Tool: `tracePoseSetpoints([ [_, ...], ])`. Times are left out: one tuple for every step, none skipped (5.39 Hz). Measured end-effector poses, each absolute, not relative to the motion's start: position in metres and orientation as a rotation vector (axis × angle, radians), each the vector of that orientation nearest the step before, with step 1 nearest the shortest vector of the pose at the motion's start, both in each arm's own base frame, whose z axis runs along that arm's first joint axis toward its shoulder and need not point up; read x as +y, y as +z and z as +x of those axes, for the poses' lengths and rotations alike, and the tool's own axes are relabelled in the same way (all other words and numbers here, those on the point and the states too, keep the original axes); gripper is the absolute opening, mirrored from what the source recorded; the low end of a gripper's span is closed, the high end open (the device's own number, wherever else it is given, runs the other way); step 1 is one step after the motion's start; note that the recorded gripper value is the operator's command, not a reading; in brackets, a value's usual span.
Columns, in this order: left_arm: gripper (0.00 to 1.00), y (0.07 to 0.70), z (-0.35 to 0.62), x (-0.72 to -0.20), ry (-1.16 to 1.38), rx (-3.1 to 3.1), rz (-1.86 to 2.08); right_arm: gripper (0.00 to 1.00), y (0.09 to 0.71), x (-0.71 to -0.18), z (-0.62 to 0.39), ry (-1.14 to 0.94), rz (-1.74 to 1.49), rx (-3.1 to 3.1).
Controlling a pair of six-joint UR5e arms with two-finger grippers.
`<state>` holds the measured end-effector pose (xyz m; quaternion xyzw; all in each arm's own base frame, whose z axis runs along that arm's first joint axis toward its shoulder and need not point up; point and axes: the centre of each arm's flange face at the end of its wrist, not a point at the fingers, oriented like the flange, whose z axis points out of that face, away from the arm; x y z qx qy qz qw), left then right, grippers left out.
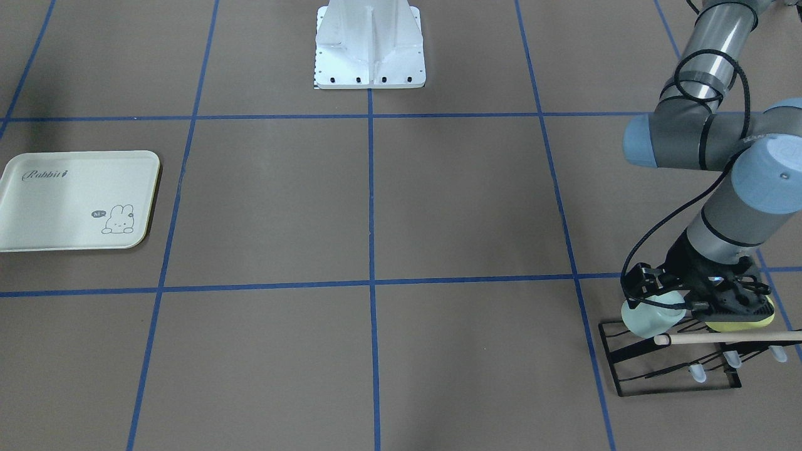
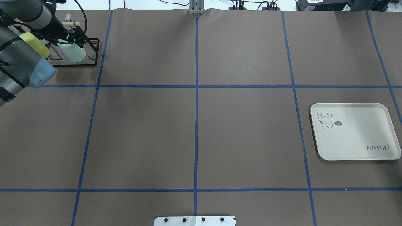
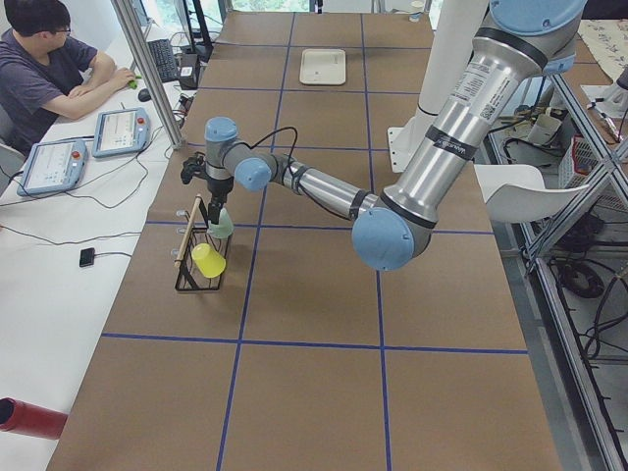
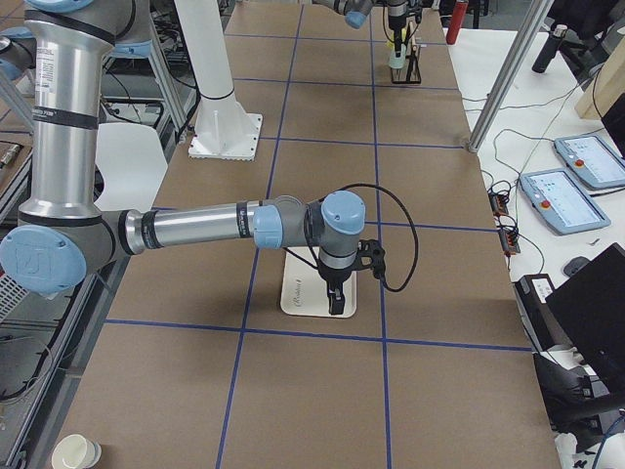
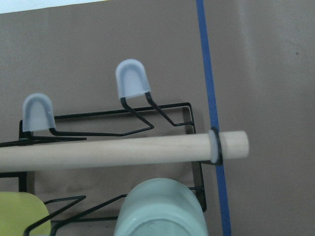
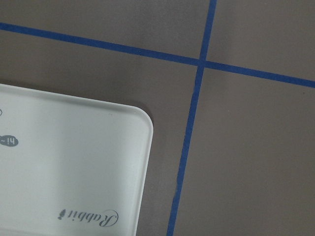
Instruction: Left arm grabs green cup and hands to right arm on tray
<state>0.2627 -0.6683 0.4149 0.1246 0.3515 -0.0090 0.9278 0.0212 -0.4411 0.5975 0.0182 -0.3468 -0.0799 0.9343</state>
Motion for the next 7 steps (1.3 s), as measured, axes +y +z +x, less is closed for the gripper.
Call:
tracePoseSetpoints([
  [0.86,0.4168,0.2629,-0.6676,-0.013,0.718,0.255,1.0,0.5976,-0.441,0.0212,-0.164,0.037,-0.709],
  [0.86,0.4192,0.2628,-0.6667,-0.011,0.716,0.253,1.0,0.5976,-0.441,0.0212,-0.164,0.037,-0.709],
  [0.84,0.4207,0.2625,-0.6663,-0.011,0.714,0.252,1.0,0.5976,-0.441,0.0212,-0.163,0.037,-0.709],
  [0.81,0.4212,0.2625,-0.6661,-0.011,0.714,0.252,1.0,0.5976,-0.441,0.0212,-0.163,0.037,-0.709],
  [0.59,0.4218,0.2622,-0.666,-0.012,0.713,0.251,1.0,0.5976,-0.441,0.0212,-0.163,0.037,-0.709],
  [0.33,0.4218,0.2615,-0.6662,-0.013,0.713,0.251,1.0,0.5975,-0.4411,0.0212,-0.163,0.037,-0.709],
  [0.07,0.4205,0.2611,-0.6664,-0.013,0.714,0.253,1.0,0.5973,-0.4413,0.0211,-0.163,0.038,-0.71],
])
